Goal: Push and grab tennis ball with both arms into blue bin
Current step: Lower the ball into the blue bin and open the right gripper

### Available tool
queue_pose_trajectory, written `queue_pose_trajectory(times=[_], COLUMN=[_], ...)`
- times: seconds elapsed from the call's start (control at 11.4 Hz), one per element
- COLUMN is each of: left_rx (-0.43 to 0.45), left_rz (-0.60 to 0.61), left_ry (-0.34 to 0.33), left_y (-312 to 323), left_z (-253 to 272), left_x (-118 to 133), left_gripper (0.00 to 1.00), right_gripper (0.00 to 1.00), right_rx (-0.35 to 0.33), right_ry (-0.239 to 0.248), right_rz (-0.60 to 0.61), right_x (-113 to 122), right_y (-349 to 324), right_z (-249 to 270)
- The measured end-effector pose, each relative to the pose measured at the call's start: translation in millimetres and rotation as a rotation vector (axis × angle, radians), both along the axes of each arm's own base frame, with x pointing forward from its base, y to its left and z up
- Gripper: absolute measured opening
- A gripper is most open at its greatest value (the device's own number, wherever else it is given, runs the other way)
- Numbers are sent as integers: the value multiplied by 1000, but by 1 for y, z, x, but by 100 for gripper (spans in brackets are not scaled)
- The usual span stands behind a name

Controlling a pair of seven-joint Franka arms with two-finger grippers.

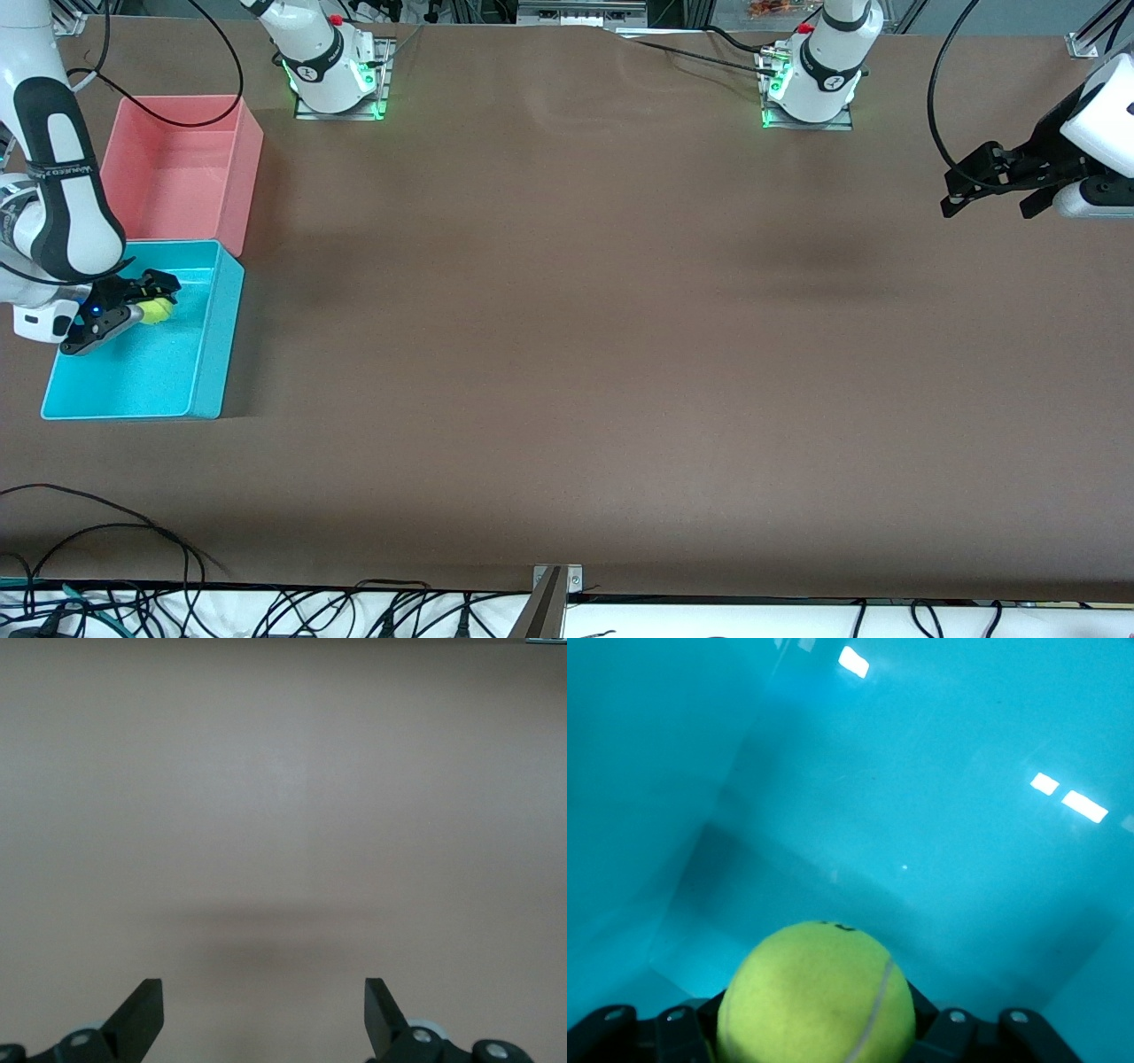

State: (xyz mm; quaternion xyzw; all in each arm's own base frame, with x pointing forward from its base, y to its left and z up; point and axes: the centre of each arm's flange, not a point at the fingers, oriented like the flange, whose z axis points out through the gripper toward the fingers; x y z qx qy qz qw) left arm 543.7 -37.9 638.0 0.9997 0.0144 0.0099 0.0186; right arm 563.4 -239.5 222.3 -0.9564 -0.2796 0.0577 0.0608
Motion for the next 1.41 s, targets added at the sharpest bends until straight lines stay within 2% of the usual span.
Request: queue_pose_trajectory(times=[0.26,0.7,0.97,1.06,1.23,1.41], left_rx=[0,0,0,0,0,0], left_rz=[0,0,0,0,0,0], left_ry=[0,0,0,0,0,0], left_y=[0,0,0,0,0,0], left_z=[0,0,0,0,0,0], left_x=[0,0,0,0,0,0], left_gripper=[100,100,100,100,100,100], right_gripper=[56,56,65,74,73,77], right_rx=[-4,6,6,6,5,6], right_ry=[-8,16,16,15,14,13], right_rz=[-2,18,17,16,9,6], right_x=[3,-1,0,0,-2,-3], right_y=[-10,-12,-13,-13,-17,-22], right_z=[0,-15,-16,-16,-15,-15])
